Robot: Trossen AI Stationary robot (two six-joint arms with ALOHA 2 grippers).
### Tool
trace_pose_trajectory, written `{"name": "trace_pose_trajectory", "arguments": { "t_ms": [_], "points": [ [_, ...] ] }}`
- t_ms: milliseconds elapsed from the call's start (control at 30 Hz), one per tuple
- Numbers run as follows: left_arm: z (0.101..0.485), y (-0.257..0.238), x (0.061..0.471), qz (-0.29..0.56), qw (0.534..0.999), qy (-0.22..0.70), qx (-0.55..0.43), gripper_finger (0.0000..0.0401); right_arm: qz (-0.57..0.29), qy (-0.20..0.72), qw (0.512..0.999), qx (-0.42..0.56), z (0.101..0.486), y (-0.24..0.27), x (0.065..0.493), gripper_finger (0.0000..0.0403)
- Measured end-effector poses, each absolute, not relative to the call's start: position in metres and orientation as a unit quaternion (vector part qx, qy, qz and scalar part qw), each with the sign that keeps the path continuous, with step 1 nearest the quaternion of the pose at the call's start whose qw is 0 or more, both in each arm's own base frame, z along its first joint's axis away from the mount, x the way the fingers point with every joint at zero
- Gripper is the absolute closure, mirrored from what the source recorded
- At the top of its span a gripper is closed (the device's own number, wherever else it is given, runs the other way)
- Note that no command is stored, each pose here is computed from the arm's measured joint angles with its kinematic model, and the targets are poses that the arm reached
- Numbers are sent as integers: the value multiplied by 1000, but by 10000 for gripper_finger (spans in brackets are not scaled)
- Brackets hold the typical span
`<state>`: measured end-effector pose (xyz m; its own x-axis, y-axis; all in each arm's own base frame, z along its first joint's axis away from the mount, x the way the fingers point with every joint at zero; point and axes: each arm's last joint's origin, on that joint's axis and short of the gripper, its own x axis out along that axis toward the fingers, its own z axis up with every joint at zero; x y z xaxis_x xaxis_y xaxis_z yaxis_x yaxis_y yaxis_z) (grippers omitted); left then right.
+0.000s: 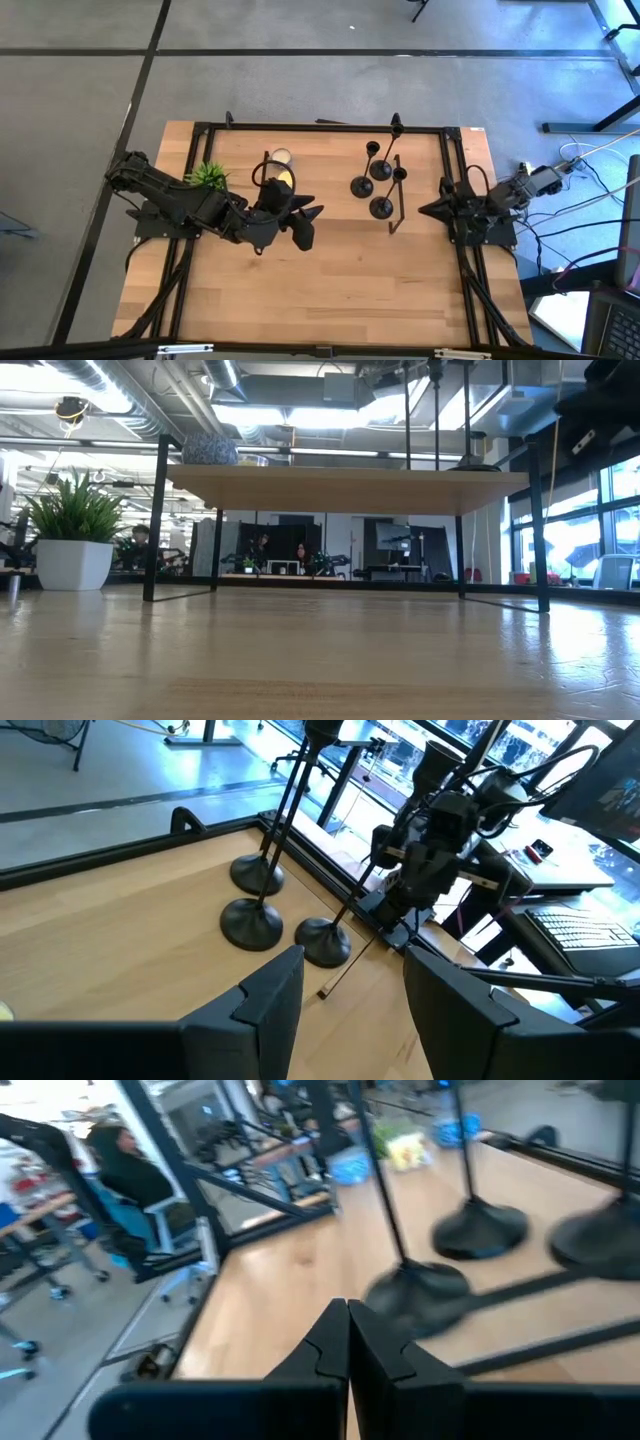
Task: Pick & Place candle stick holders
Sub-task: Return to Home Position
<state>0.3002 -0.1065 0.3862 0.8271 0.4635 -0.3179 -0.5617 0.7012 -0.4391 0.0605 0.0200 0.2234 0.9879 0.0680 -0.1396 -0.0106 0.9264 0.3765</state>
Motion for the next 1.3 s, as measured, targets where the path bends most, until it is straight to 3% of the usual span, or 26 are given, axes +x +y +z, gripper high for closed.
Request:
{"name": "trace_pose_trajectory", "arguments": {
  "t_ms": [433,700,833,1300],
  "points": [
    [386,-106,300,280,918,95,-265,230,-61,69,975,204,219,10,64,403],
    [386,-106,300,278,919,97,-262,230,-154,77,944,282,178,3,80,403],
    [385,-107,300,272,920,101,-264,230,-139,61,942,300,170,3,86,403],
    [385,-107,300,272,920,101,-264,230,-157,65,968,187,169,-1,87,403]
  ]
}}
